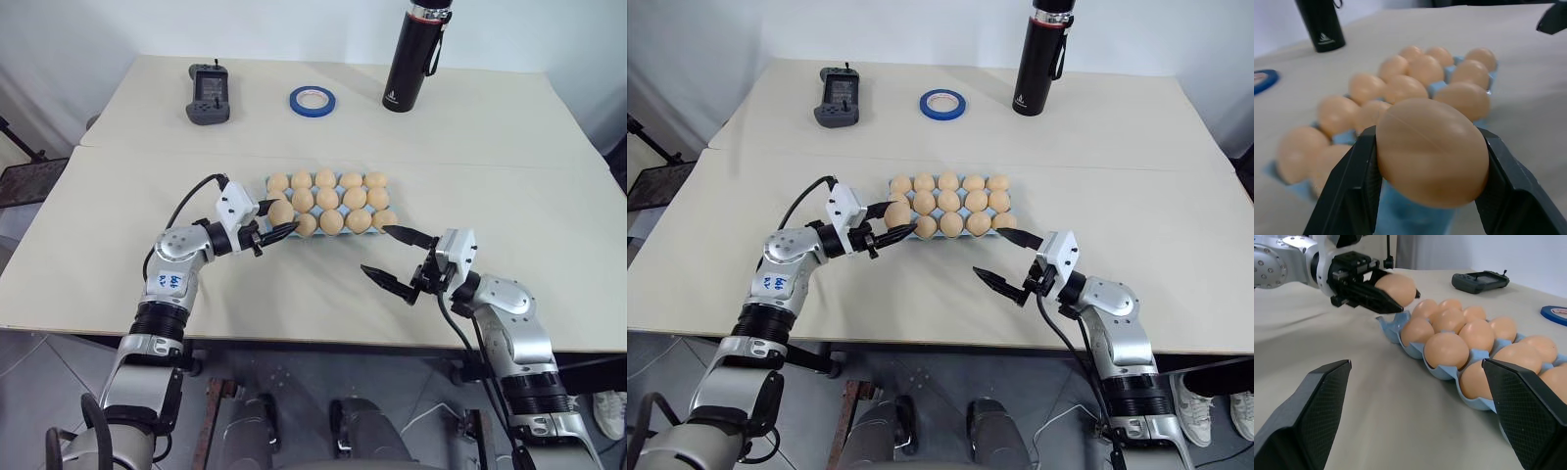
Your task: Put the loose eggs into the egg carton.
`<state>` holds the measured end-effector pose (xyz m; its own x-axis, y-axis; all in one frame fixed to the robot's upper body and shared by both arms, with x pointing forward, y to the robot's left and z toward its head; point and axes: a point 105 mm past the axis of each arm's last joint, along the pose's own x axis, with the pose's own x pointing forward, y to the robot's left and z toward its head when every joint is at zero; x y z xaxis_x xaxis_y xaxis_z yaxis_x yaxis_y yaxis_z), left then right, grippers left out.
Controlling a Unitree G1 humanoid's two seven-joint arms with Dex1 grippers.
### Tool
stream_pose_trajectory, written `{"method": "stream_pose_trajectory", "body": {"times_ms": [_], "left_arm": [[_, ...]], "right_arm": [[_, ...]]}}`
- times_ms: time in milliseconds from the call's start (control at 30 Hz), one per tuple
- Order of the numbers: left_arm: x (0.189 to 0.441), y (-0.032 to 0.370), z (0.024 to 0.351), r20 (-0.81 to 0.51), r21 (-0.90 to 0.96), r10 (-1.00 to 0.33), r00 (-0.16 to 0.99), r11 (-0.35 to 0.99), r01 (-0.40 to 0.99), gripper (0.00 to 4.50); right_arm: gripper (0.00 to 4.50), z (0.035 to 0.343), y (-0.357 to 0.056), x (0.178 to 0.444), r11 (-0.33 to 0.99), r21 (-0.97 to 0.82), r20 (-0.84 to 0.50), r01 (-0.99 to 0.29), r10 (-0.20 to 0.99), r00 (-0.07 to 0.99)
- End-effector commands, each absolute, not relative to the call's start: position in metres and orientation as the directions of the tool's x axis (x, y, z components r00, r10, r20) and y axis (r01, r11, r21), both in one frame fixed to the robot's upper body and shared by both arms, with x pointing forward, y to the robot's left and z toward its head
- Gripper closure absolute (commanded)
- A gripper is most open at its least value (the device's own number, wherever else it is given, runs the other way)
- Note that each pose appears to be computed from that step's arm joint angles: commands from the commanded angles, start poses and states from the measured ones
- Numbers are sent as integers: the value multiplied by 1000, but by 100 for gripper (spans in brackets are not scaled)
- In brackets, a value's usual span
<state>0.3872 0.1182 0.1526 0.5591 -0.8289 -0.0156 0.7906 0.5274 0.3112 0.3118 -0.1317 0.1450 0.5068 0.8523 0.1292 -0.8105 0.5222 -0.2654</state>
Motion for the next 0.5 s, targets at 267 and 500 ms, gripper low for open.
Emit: {"method": "stream_pose_trajectory", "body": {"times_ms": [267, 500], "left_arm": [[392, 128, 169, 30, 333, -794, 607, 580, 743, 18], [364, 175, 168, 13, 342, -750, 661, 625, 702, 18]], "right_arm": [[0, 157, -133, 307, 543, -301, 174, -784, 839, 515], [0, 154, -134, 305, 530, -299, 154, -794, 848, 508]]}}
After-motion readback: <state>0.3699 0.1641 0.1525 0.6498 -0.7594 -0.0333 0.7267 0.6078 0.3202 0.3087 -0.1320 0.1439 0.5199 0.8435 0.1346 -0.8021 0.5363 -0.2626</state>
